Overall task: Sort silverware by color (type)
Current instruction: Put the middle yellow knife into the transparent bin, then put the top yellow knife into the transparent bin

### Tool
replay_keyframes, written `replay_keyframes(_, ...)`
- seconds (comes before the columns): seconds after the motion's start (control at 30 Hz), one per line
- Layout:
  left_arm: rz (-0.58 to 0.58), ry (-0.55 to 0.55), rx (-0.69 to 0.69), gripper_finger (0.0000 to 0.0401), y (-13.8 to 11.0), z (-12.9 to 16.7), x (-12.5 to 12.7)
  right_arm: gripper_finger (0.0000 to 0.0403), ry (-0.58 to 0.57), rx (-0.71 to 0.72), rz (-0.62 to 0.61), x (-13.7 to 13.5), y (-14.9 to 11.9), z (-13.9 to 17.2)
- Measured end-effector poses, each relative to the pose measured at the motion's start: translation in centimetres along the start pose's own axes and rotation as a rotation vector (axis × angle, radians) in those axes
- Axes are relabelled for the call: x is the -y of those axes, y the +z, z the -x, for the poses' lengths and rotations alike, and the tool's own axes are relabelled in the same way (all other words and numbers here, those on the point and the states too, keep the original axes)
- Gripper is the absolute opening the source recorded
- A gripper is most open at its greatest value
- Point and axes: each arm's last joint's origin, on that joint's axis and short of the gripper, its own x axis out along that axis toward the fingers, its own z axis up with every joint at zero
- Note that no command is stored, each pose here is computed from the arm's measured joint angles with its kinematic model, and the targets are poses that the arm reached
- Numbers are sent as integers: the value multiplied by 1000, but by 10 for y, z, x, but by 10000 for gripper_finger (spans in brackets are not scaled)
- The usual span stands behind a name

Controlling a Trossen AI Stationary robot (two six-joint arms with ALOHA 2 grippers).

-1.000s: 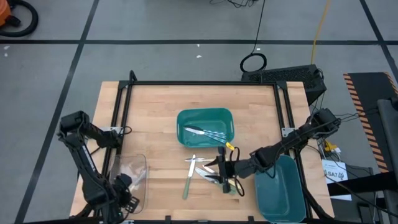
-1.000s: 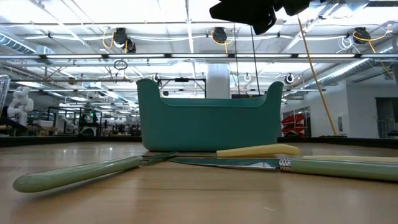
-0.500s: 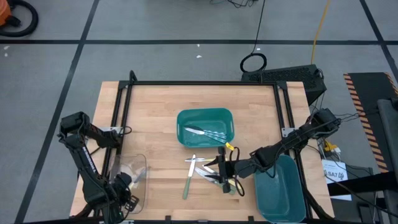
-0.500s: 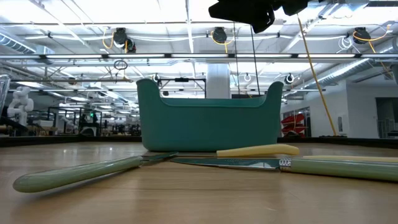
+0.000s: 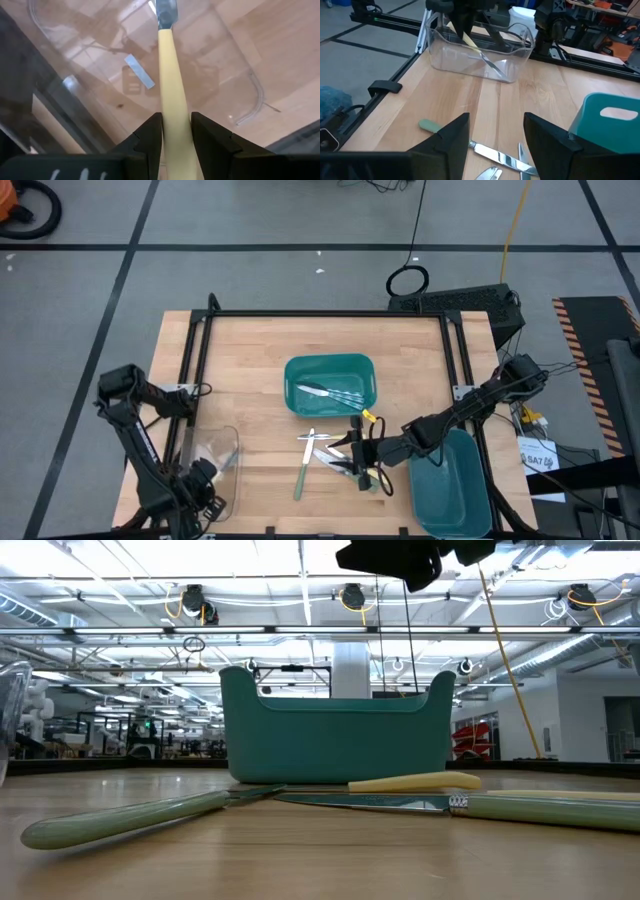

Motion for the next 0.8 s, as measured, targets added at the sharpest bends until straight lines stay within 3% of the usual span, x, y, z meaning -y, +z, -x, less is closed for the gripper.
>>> replay_keyframes(0.17, -8, 3, 0, 121, -2, -5, 3, 182, 0, -21, 7, 0, -2, 0)
replay_keyframes(0.4, -82, 42, 26, 210, 3, -5, 1, 182, 0, -29, -14, 0, -3, 0)
replay_keyframes(0.53, -147, 73, 73, 228, 12, -5, 0, 182, 5, -38, -18, -3, -2, 1)
replay_keyframes(0.67, -217, 69, 116, 229, 18, -3, 3, 182, 0, -172, -58, -6, 11, 2)
replay_keyframes(0.8, -255, 83, 232, 229, 23, 19, 5, 182, -29, -355, -97, -7, 23, 10)
